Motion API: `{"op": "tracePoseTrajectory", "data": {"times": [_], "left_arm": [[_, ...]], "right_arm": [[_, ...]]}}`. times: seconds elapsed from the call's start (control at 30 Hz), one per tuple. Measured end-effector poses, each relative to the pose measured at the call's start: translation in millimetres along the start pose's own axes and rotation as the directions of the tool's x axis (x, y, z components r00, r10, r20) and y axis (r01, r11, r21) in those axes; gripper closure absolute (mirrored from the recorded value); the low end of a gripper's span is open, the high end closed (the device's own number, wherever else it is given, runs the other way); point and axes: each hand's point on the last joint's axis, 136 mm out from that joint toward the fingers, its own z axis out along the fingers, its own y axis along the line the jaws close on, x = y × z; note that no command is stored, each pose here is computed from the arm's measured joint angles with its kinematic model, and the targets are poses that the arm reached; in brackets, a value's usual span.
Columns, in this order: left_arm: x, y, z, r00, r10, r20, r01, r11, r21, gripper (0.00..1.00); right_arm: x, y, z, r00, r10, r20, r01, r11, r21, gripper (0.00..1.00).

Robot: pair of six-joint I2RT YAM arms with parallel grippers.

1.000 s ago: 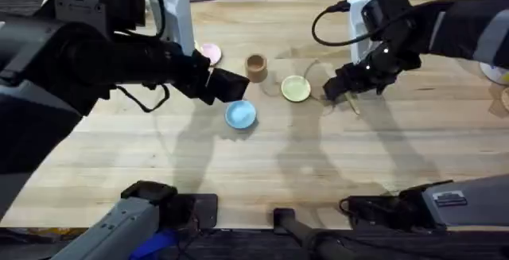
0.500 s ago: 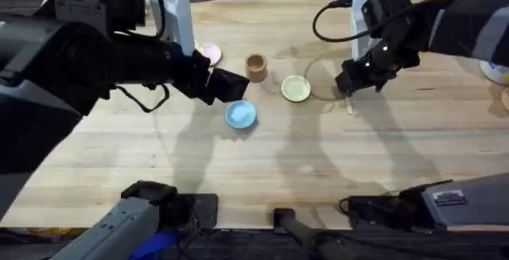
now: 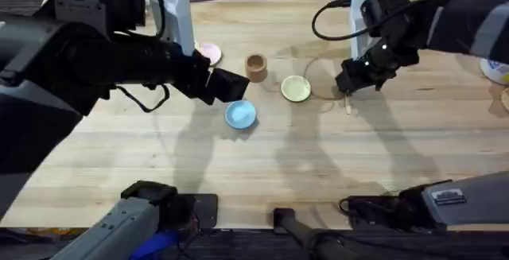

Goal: Pick up a utensil and set it on the pink plate, then put the other utensil in the container.

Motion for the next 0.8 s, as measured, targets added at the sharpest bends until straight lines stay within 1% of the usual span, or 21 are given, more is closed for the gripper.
{"op": "tracePoseTrajectory", "data": {"times": [0.13, 0.2, 0.23, 0.5, 0.63, 0.8], "left_arm": [[0.0, 0.0, 0, 1.000, 0.000, 0.000, 0.000, 1.000, 0.000, 0.006], [-0.1, 0.0, 0, 1.000, 0.000, 0.000, 0.000, 1.000, 0.000, 0.005], [0.0, 0.0, 0, 1.000, 0.000, 0.000, 0.000, 1.000, 0.000, 0.006], [0.0, 0.0, 0, 1.000, 0.000, 0.000, 0.000, 1.000, 0.000, 0.004], [-0.1, 0.0, 0, 1.000, 0.000, 0.000, 0.000, 1.000, 0.000, 0.006], [-0.1, 0.0, 0, 1.000, 0.000, 0.000, 0.000, 1.000, 0.000, 0.004]], "right_arm": [[-2, 0, -2, 1.000, -0.005, -0.010, 0.005, 1.000, 0.000, 0.971], [-7, 0, -5, 1.000, -0.008, -0.002, 0.008, 1.000, 0.000, 0.970], [-25, -1, -17, 0.999, -0.013, 0.046, 0.013, 1.000, 0.002, 0.970], [-82, 0, -61, 0.974, -0.077, 0.212, 0.075, 0.997, 0.018, 0.970], [-111, 15, -89, 0.938, -0.152, 0.313, 0.161, 0.987, -0.004, 0.970], [-145, 36, -121, 0.863, -0.218, 0.455, 0.265, 0.964, -0.041, 0.970]]}}
